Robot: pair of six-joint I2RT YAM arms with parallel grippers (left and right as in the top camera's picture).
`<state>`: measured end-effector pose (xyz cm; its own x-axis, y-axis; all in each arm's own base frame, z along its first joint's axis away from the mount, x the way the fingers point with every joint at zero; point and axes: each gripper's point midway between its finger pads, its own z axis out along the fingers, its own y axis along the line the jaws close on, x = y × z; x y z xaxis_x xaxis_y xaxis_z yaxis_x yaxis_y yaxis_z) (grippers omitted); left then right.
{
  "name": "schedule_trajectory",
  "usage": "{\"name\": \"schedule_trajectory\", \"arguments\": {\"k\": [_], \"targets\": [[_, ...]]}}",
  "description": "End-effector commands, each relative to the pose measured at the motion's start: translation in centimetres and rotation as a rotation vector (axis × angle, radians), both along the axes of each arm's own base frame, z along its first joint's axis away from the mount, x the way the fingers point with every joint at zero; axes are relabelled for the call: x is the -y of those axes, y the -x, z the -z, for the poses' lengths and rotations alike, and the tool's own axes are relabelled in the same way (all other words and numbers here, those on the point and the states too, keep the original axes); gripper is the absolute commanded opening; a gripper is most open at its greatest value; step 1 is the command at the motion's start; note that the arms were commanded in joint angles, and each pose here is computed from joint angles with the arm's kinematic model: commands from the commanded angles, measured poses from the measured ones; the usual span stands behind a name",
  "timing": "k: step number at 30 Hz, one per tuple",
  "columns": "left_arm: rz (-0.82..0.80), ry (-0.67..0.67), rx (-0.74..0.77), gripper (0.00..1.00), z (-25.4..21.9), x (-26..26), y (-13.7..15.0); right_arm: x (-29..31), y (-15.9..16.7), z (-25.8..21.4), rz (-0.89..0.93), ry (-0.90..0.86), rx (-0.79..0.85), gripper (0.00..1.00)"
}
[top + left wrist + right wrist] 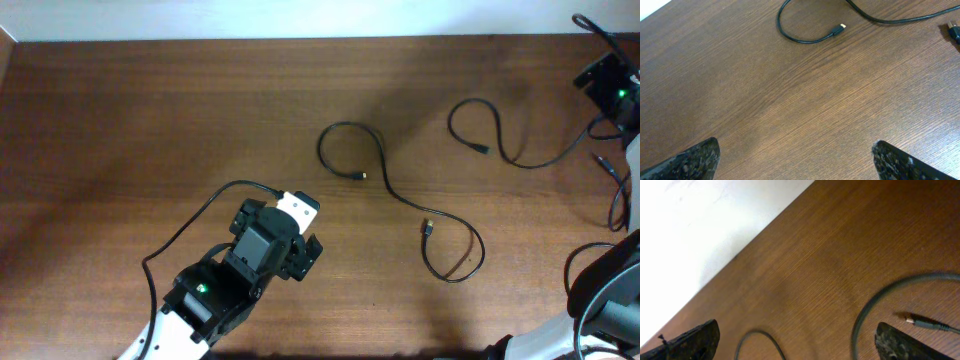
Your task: Untangle cables
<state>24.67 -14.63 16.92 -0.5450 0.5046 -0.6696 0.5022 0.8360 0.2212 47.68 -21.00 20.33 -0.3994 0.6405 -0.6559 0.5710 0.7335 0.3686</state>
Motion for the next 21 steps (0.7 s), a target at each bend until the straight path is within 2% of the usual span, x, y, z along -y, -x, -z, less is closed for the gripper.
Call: {"name": "schedule_trajectory", "arguments": {"k": [1, 8, 13, 16, 21], "targets": [[-0.012, 0.004, 0.013, 0.99, -0.4, -0.2, -0.2, -1.1, -0.5, -0.3, -0.055, -0.047, 0.022, 0.99], [-0.012, 0.004, 0.013, 0.99, -0.4, -0.2, -0.2, -3.9, -1.0, -0.5, -0.175, -0.152, 0.054, 0.99], [-0.013, 0.004, 0.013, 0.99, -0.4, -0.2, -0.2, -5.4, -0.2, 0.5, -0.209, -0.212, 0.008, 0.99], [-0.013, 0.004, 0.013, 0.99, -0.4, -0.2, -0.2, -7.1, 0.0, 1.1, -0.294, -0.170, -0.033, 0.99], [-0.012, 0.004, 0.013, 0.99, -0.4, -0.2, -0.2, -12.7, -0.8, 1.9, -0.578, -0.002, -0.081, 0.99]]}}
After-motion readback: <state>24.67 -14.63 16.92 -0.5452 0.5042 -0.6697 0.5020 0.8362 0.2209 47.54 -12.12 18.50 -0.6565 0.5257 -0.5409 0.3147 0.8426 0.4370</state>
